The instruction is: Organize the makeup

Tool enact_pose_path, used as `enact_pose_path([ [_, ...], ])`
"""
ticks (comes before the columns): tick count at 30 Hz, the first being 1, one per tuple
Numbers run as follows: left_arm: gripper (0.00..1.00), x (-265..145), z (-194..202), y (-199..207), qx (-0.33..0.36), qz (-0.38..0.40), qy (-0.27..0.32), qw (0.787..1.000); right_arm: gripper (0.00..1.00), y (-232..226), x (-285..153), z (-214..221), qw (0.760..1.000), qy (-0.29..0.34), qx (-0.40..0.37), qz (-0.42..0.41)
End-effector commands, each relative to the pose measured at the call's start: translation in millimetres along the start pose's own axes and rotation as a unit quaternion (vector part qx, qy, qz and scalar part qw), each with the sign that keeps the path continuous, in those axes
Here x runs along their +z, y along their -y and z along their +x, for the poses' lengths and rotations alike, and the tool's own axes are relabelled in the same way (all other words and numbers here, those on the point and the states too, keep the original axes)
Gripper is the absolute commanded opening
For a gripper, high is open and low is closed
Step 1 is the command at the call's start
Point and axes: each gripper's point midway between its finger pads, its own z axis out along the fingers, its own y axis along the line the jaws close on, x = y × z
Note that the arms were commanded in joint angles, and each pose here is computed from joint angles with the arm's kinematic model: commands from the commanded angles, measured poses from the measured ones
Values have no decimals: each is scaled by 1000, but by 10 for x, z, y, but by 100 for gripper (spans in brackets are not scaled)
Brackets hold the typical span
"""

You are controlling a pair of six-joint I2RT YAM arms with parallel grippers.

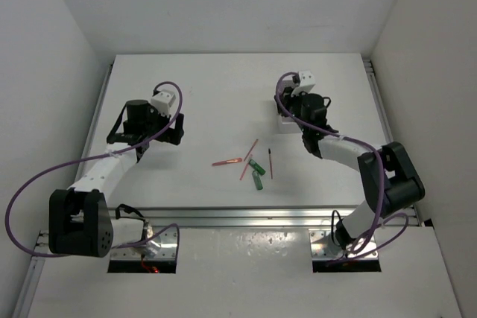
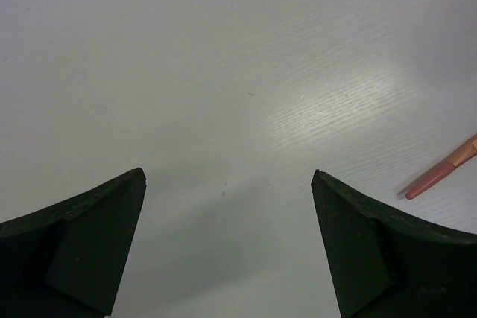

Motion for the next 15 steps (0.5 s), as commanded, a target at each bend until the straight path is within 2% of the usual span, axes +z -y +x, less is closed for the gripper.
enact_pose_path([
  [1, 100, 23, -85, -16, -6, 4, 20, 1000, 0, 195, -122, -274, 995, 82, 24, 45],
  [2, 100, 46, -55, -16, -7, 5, 15, 1000, 0, 270, -178, -114, 996, 68, 23, 55],
  [8, 100, 65, -32, 0, -9, 10, 11, 1000, 0, 514, -226, -92, 991, 103, 18, 82],
  [15, 100, 60, -76, -8, -7, 9, 15, 1000, 0, 501, -126, -82, 991, 117, 16, 66],
])
